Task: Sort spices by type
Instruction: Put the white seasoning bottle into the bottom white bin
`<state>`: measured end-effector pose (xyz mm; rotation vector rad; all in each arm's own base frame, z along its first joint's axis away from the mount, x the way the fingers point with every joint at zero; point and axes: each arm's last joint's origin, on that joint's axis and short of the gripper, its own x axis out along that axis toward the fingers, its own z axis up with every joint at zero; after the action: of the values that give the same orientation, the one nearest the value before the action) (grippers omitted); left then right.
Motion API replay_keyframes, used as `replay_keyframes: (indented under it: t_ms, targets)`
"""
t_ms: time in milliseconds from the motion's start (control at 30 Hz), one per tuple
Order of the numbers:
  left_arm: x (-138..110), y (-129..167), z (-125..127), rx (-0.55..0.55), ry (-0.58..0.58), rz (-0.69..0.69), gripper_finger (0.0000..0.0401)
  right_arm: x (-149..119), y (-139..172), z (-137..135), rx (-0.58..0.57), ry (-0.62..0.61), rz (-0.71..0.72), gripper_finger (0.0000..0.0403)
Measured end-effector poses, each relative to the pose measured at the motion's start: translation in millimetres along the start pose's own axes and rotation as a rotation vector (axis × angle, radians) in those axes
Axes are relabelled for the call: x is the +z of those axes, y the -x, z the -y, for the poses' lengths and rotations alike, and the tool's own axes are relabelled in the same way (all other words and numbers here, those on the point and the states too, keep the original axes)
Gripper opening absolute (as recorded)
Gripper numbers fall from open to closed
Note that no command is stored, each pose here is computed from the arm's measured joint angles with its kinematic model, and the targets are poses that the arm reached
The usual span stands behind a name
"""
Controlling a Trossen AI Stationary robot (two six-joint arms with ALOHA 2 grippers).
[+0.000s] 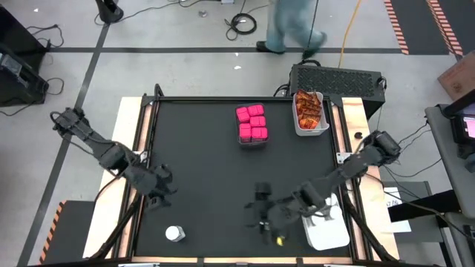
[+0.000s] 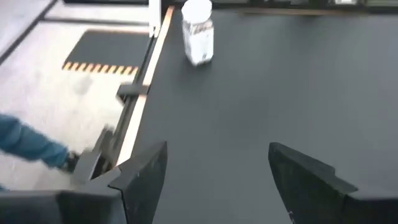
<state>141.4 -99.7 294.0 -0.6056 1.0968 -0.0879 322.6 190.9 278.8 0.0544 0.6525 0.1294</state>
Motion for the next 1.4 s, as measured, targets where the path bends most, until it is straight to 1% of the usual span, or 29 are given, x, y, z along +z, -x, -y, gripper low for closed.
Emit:
replay_keyframes:
  t_ms: [167, 400, 467, 600, 667, 767, 900, 1033, 1100, 1267, 1333, 1400]
  targets:
    - [-23, -14, 17, 0.011, -0.008, -0.108, 0.0260, 8, -31, 21, -0.014, -0.017, 0.069, 0.0274]
    - [-53, -56, 38, 0.122, -0.100, -0.247, 0.0260, 13, -55, 39, -0.004, -0.032, 0.116, 0.0274]
    - [-61, -71, 44, 0.142, -0.129, -0.271, 0.0260, 13, -59, 43, -0.012, -0.039, 0.120, 0.0274]
    - [-75, -103, 60, 0.117, -0.162, -0.273, 0.0260, 13, -59, 45, -0.018, -0.043, 0.120, 0.0274]
    - [-82, -116, 65, 0.109, -0.154, -0.264, 0.0260, 13, -59, 45, -0.017, -0.042, 0.120, 0.0274]
    - [-93, -128, 65, 0.154, -0.111, -0.294, 0.0260, 13, -59, 45, -0.015, -0.041, 0.116, 0.0274]
    - [-101, -130, 65, 0.184, -0.016, -0.308, 0.0260, 10, -60, 44, 0.025, -0.030, 0.079, 0.0274]
    - [-98, -125, 66, 0.178, 0.053, -0.272, 0.0260, 10, -60, 44, 0.026, -0.017, 0.076, 0.0274]
    - [-94, -122, 69, 0.162, 0.063, -0.263, 0.0260, 10, -60, 44, 0.025, -0.003, 0.077, 0.0274]
    - [-82, -110, 82, 0.091, 0.033, -0.212, 0.0260, 10, -60, 44, 0.025, 0.001, 0.077, 0.0274]
    - [-78, -107, 84, 0.086, 0.034, -0.186, 0.0260, 10, -60, 44, 0.025, 0.001, 0.077, 0.0274]
    - [-73, -105, 84, 0.107, 0.042, -0.171, 0.0260, 10, -60, 44, 0.025, 0.001, 0.077, 0.0274]
